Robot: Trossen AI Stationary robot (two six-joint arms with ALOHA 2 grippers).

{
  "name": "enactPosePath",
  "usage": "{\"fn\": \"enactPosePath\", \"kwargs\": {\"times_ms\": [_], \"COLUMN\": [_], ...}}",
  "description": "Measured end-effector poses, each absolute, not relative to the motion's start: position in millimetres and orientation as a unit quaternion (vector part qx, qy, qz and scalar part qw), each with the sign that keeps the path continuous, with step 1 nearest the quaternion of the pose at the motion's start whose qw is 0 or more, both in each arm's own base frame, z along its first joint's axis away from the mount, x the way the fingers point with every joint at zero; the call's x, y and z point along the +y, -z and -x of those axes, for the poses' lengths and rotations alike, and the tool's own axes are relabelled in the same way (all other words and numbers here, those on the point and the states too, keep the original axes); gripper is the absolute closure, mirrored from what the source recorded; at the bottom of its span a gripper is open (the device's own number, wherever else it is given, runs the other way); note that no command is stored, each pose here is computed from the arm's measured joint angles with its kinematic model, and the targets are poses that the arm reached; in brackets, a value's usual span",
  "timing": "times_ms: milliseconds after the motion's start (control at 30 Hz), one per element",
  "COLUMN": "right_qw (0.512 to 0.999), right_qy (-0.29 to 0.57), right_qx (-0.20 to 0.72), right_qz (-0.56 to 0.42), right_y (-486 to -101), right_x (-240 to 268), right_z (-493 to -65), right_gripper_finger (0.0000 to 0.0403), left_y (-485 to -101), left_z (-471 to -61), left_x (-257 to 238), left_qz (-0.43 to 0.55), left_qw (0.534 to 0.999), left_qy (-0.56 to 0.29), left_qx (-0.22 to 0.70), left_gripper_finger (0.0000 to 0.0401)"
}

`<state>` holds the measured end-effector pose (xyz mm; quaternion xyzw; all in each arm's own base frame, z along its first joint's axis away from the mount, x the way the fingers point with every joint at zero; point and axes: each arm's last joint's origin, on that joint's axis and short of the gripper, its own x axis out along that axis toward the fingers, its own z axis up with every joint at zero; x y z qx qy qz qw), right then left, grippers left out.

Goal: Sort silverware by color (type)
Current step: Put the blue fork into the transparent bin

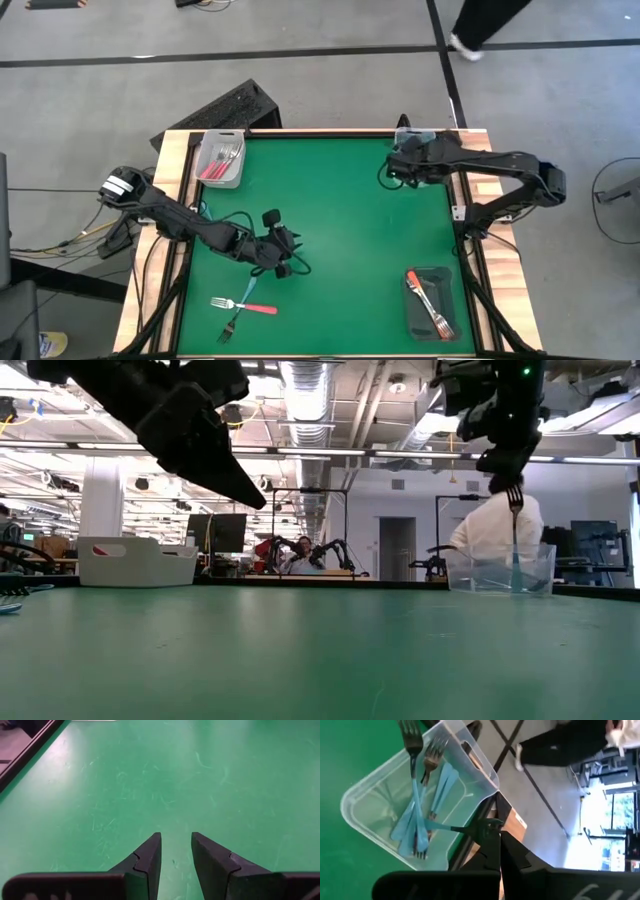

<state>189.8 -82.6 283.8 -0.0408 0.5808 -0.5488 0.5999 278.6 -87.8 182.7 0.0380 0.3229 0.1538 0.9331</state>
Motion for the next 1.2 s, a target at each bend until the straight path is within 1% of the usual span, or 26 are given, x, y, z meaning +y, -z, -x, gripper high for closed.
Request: {"fn": "enactPosePath", "kwargs": {"times_ms": [100, 167, 267, 400, 633, 767, 833, 933, 1067, 1200], "right_qw": [0.607, 0.621, 0.645, 0.670, 0.665, 0.675, 0.692, 0.729, 0.800, 0.868], "right_qy": [0.524, 0.519, 0.520, 0.527, 0.564, 0.571, 0.558, 0.521, 0.446, 0.367], "right_qx": [0.595, 0.585, 0.558, 0.522, 0.490, 0.466, 0.456, 0.439, 0.395, 0.327], "right_qz": [0.046, 0.048, 0.042, 0.023, 0.002, -0.035, -0.050, -0.069, -0.071, -0.076], "right_y": [-284, -284, -284, -285, -287, -286, -286, -284, -276, -270], "right_x": [-87, -93, -103, -117, -132, -124, -114, -89, -43, 2], "right_z": [-190, -195, -203, -210, -207, -211, -217, -229, -251, -268], "right_gripper_finger": [0.0391, 0.0388, 0.0369, 0.0327, 0.0231, 0.0193, 0.0183, 0.0180, 0.0181, 0.0181], "left_y": [-183, -183, -184, -184, -180, -176, -173, -167, -161, -158], "left_z": [-280, -280, -282, -282, -279, -274, -269, -260, -237, -212], "left_x": [-86, -84, -81, -81, -83, -84, -85, -88, -109, -139], "left_qz": [-0.035, -0.033, -0.026, -0.018, -0.011, -0.014, -0.012, 0.007, 0.105, 0.139], "left_qw": [0.933, 0.933, 0.934, 0.934, 0.929, 0.918, 0.910, 0.891, 0.846, 0.818], "left_qy": [-0.155, -0.158, -0.163, -0.165, -0.145, -0.152, -0.158, -0.163, -0.134, -0.124], "left_qx": [0.322, 0.321, 0.317, 0.316, 0.340, 0.365, 0.383, 0.424, 0.506, 0.544], "left_gripper_finger": [0.0305, 0.0305, 0.0305, 0.0305, 0.0305, 0.0305, 0.0305, 0.0305, 0.0305, 0.0305]}}
